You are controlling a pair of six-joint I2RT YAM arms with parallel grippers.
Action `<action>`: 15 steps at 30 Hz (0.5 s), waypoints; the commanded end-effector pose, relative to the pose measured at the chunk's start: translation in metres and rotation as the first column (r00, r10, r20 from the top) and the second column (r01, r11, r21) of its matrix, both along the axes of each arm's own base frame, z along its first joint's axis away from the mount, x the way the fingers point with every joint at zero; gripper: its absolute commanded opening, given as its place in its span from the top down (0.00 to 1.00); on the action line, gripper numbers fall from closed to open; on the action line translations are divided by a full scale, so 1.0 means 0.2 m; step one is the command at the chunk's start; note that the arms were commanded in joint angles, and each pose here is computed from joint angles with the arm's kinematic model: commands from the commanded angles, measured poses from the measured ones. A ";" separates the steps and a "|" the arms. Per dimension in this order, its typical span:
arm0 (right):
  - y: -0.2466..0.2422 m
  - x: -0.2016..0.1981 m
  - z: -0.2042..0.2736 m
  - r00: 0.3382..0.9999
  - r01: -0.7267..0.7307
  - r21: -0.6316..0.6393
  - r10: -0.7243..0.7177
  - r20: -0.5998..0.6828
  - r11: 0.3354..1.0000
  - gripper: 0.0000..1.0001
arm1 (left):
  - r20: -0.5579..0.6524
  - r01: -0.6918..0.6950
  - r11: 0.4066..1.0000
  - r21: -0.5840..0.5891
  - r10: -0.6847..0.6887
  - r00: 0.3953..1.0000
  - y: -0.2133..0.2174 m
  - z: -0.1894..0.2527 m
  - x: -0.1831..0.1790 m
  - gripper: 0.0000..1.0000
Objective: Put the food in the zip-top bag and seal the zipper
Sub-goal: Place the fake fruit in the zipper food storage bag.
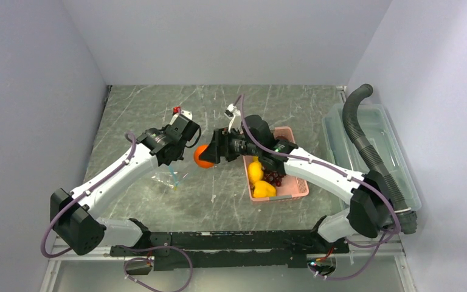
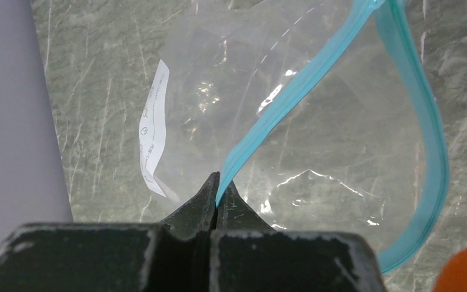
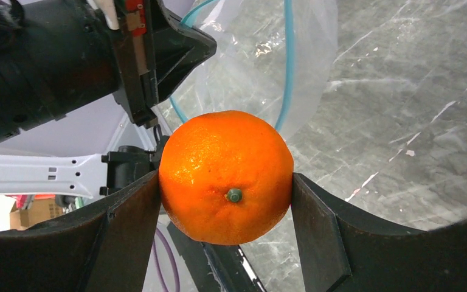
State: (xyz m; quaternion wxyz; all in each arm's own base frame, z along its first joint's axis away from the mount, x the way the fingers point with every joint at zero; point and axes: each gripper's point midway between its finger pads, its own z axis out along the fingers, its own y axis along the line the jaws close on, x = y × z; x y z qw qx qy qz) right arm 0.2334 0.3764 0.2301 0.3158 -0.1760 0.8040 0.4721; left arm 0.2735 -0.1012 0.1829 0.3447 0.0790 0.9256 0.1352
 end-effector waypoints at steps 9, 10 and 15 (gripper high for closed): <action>0.18 -0.02 0.16 0.998 -0.053 0.122 0.049 0.033 0.991 0.60 | 0.024 0.033 0.998 -0.054 -0.032 0.999 -0.04 0.03 0.00 1.00; 0.18 -0.02 0.16 0.998 -0.057 0.123 0.053 0.034 0.991 0.60 | 0.024 0.033 0.998 -0.055 -0.032 0.999 -0.04 0.03 0.00 1.00; 0.21 -0.02 0.15 0.999 -0.034 0.141 0.032 0.018 0.989 0.60 | 0.027 0.033 0.998 -0.058 -0.031 0.999 -0.04 0.04 0.00 1.00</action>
